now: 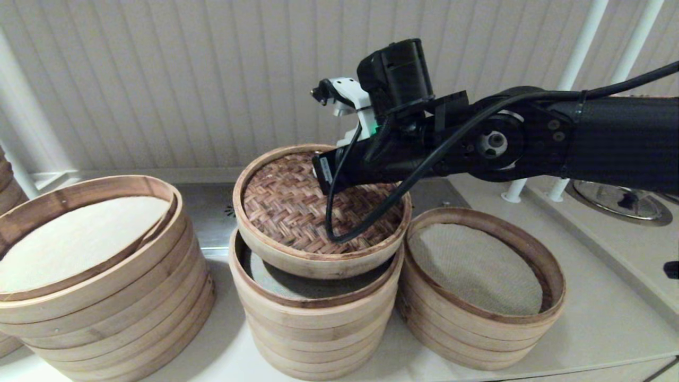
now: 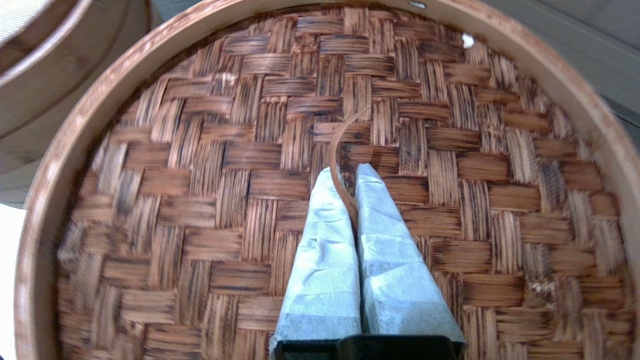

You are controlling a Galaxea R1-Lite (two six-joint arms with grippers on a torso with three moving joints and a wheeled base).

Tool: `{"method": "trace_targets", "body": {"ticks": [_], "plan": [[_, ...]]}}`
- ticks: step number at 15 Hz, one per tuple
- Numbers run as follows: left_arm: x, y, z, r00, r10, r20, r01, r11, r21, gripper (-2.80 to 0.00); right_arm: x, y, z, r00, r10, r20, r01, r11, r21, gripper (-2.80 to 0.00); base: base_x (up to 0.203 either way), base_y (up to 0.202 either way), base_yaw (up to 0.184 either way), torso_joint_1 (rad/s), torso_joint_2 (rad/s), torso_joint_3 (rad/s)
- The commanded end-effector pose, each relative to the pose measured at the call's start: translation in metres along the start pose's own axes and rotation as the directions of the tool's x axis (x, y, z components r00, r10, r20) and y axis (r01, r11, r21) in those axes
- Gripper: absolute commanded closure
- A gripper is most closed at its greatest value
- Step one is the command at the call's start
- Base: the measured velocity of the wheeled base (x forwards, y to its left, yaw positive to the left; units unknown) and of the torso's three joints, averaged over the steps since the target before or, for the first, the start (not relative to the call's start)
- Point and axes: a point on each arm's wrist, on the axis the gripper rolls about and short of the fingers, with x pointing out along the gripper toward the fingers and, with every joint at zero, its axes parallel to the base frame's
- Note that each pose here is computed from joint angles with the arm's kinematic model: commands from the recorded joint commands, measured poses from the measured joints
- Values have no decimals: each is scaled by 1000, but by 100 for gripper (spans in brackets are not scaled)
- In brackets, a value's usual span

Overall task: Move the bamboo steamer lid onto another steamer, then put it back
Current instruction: Put the steamer

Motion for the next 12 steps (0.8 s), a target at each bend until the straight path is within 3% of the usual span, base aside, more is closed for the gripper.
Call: {"method": "trace_targets", "body": {"ticks": [1, 7, 12], "plan": [[0, 0, 0, 1000, 1, 1, -1, 1000, 0, 0, 2, 2, -1, 1000, 7, -6, -7, 1000, -4, 0, 0, 0, 0, 0, 0, 0], [0, 0, 0, 1000, 1, 1, -1, 1000, -1, 0, 7, 17, -7, 999, 38, -25, -39, 999, -19, 0, 0, 0, 0, 0, 0, 0], [0, 0, 0, 1000, 0, 1, 0, 1000, -1, 0, 4, 14, -4, 999, 32, -14, -32, 999, -18, 0, 0, 0, 0, 0, 0, 0]]}}
